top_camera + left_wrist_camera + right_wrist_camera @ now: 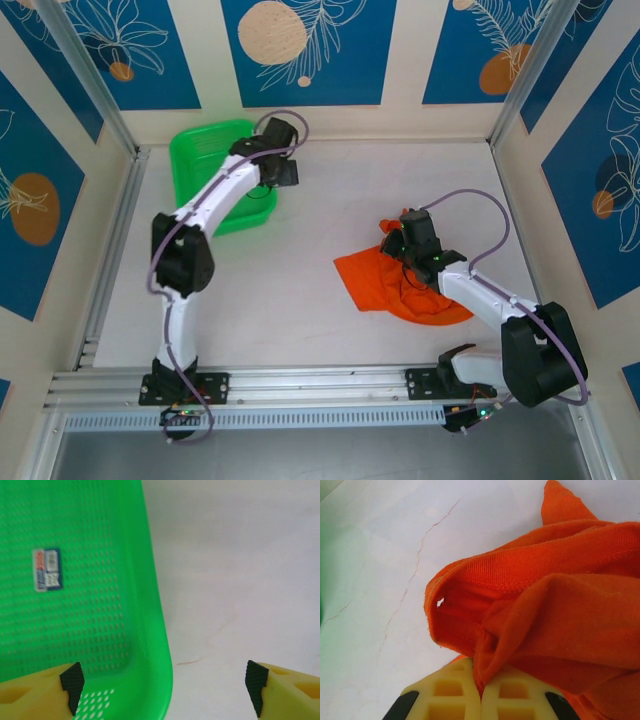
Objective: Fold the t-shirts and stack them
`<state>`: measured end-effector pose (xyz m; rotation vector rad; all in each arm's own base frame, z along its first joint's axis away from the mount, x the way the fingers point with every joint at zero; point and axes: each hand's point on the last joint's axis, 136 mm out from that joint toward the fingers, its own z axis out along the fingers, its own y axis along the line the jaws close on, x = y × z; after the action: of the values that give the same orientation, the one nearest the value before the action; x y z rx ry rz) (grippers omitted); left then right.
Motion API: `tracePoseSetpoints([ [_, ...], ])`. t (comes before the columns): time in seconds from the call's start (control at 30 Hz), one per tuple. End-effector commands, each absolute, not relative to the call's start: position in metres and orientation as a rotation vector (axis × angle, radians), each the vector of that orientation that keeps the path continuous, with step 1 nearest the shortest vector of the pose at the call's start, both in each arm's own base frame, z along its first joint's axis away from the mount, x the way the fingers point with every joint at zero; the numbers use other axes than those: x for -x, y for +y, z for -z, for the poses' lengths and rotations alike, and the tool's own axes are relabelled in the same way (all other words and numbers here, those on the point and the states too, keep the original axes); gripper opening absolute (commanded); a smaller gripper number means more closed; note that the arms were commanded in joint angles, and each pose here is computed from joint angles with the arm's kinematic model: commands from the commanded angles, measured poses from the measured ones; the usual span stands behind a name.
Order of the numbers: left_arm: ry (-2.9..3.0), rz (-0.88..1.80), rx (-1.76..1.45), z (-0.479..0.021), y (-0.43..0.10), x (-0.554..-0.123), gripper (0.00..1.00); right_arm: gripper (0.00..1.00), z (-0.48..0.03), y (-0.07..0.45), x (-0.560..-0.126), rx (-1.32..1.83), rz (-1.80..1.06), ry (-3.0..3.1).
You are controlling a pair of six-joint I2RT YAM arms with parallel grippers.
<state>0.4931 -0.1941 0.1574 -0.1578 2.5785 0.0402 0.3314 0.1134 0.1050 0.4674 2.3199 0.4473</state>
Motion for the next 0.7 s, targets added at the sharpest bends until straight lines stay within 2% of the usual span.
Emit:
tracePoseSetpoints([
  [0.0,2.645,-0.208,0.148,-0.142,-0.182,-0.487,0.85,0.00,-0.116,0.114,-0.336,-0.454,-0.446,2.282],
  [0.1,2.673,-0.222,0.119,-0.125,-0.185,-0.492,0.80,0.00,-0.115,0.115,-0.336,-0.449,-0.449,2.286],
  [0.2,2.707,-0.295,0.075,-0.111,-0.176,-0.492,0.70,0.00,-0.117,0.115,-0.336,-0.449,-0.446,2.284],
  [0.47,2.747,-0.407,0.084,-0.102,-0.092,-0.492,0.26,0.00,-0.116,0.115,-0.334,-0.458,-0.450,2.289],
  [0.63,2.754,-0.440,0.094,-0.101,-0.044,-0.495,0.23,0.00,-0.114,0.116,-0.334,-0.460,-0.457,2.293],
  [0.67,2.764,-0.461,0.115,-0.103,-0.032,-0.493,0.18,0.00,-0.115,0.116,-0.334,-0.460,-0.459,2.291],
])
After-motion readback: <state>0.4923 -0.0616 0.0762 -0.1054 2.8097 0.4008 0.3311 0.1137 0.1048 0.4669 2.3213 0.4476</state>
